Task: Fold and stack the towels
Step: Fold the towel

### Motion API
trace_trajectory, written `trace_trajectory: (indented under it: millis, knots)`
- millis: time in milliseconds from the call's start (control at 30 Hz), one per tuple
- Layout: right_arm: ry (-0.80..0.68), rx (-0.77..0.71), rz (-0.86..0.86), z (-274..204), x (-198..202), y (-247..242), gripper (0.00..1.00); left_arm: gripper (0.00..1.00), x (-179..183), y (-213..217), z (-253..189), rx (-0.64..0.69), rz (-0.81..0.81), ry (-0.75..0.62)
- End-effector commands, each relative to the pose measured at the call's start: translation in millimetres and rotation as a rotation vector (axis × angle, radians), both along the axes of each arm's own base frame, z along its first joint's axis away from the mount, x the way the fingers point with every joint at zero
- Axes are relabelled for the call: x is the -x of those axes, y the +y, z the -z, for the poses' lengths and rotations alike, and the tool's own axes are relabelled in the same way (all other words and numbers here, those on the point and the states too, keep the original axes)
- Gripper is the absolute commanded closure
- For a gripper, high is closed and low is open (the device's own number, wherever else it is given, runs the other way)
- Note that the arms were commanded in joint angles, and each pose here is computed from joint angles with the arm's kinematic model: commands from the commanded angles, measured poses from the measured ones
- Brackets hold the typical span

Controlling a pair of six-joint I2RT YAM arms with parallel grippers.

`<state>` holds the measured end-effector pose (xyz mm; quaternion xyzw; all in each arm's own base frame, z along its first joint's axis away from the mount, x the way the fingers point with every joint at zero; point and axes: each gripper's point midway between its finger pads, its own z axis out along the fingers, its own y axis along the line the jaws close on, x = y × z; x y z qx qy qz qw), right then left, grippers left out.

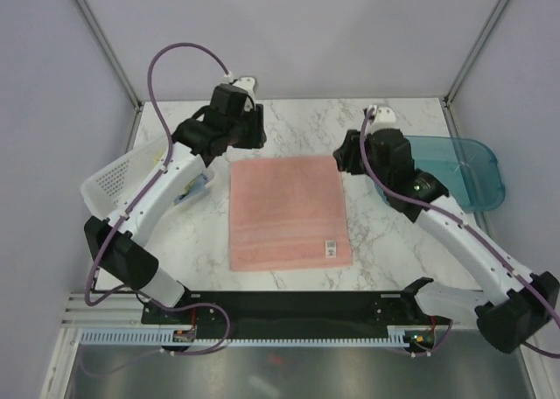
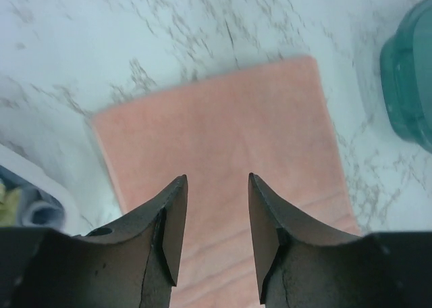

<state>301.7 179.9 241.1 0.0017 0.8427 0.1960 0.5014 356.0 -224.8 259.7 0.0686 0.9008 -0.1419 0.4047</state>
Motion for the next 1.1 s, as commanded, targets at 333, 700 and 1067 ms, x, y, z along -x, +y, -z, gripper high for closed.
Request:
trace_trajectory:
  millis: [333, 700, 1067]
  knots:
    - [0.104, 0.256, -0.524, 54, -153, 2, 0.48, 0.53, -103, 34, 82, -0.224, 0.304, 0.038]
    - [0.291, 0.212, -0.612, 140, -199, -23, 0.57, 0.55, -142, 66, 136, -0.234, 0.300, 0.118]
    - [0.395, 0.232, -0.672, 191, -199, -28, 0.60, 0.57, -139, 89, 178, -0.291, 0.316, 0.215]
